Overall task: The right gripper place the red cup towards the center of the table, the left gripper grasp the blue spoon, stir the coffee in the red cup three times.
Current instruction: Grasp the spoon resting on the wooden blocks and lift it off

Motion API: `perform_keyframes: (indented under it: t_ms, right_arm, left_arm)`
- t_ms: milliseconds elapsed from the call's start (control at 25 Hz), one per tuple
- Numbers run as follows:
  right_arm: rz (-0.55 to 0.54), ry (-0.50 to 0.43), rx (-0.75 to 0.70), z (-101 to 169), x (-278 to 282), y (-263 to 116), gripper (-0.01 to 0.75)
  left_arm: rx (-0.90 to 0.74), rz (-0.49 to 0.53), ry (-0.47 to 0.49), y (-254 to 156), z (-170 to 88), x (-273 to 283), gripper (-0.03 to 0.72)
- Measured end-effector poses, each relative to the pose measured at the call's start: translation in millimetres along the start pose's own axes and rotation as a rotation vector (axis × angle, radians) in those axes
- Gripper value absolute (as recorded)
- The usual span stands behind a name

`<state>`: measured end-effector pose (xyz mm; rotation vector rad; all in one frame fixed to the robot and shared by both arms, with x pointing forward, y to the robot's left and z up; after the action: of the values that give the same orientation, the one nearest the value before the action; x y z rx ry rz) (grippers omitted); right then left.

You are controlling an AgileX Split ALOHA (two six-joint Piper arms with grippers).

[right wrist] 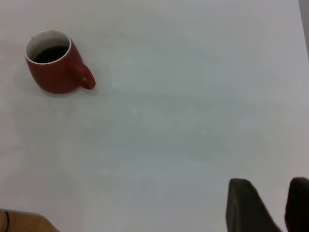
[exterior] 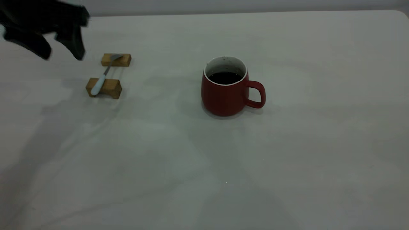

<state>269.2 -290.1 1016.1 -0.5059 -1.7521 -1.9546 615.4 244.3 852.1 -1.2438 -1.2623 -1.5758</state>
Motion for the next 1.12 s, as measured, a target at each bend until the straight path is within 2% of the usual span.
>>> perform_keyframes:
  t_ms: [520, 800, 960, 1120]
  right_arm:
    - [0.000, 0.000, 0.000, 0.0, 0.0, 0.0, 0.240]
    - [0.000, 0.000, 0.000, 0.0, 0.0, 0.0, 0.240]
    - [0.000, 0.000, 0.000, 0.0, 0.0, 0.0, 0.240]
    - [0.000, 0.000, 0.000, 0.0, 0.0, 0.0, 0.240]
  left_arm:
    - [0.028, 0.039, -0.018, 10.0, -3.6, -70.0, 0.615]
    - [0.030, 0.059, -0.028, 12.1, -9.3, -89.6, 0.540]
    - [0.033, 0.061, -0.030, 12.0, -9.5, -91.8, 0.444]
    - [0.033, 0.061, -0.030, 11.8, -9.6, -92.4, 0.282]
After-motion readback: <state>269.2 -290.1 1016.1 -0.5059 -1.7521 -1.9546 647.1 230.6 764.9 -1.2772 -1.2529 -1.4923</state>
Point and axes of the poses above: a point on each arm's last joint axis where the gripper is mounted, x pointing back along that axis away from the gripper, z along the wrist's bending axis when the last joint is at zero, y = z × x, the point moved 4 cm from there along -x, pointing out along that axis toward the gripper, and after that the axes turned 10 degrees about -x, right-handed, at the moved point
